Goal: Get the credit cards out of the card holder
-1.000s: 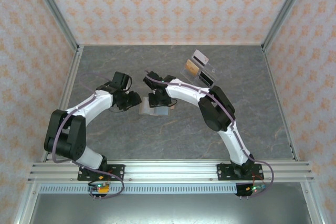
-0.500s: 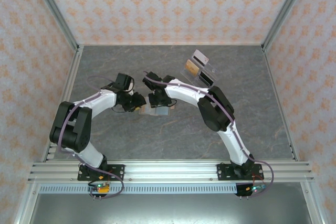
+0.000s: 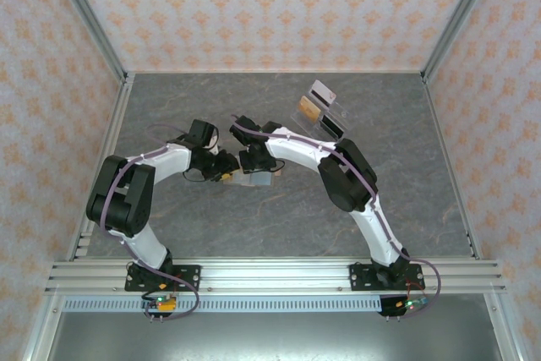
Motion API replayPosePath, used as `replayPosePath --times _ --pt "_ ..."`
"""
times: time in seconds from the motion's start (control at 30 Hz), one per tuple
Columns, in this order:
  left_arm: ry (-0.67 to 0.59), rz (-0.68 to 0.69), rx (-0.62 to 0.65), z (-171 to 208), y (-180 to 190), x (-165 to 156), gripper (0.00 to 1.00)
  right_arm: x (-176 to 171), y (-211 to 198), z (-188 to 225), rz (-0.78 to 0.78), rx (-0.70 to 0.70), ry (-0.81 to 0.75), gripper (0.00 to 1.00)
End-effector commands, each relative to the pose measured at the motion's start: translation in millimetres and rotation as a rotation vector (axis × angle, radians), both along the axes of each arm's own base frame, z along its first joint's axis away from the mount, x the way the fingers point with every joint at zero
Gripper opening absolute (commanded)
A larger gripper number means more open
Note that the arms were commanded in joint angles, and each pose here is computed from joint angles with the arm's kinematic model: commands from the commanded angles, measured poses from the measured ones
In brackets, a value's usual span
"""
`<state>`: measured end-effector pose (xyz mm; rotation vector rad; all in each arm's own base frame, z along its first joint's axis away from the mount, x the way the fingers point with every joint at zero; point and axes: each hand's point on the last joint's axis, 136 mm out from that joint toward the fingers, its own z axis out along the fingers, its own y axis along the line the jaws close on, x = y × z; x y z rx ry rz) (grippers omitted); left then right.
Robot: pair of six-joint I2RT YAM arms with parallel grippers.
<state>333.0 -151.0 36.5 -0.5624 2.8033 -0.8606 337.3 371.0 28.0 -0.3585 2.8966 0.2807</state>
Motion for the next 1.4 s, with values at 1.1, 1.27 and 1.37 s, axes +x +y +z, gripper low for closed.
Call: replayPosePath --times 1.1,1.27,1.37 --pt "-0.13 -0.125 -0.166 49.2 -80.8 8.3 0.57 21.3 -97.5 94.9 -0.308 0.244 -0.189 0.46" --pt "-0.114 -0.05 -0.068 43.9 -45.6 11.0 0.57 17.4 -83.4 90.0 -0.269 0.273 -0.144 0.46" --pt "-0.092 0.011 -0.011 35.9 -20.1 10.5 0.55 12.3 -69.0 87.8 -0.231 0.27 -0.13 0.45"
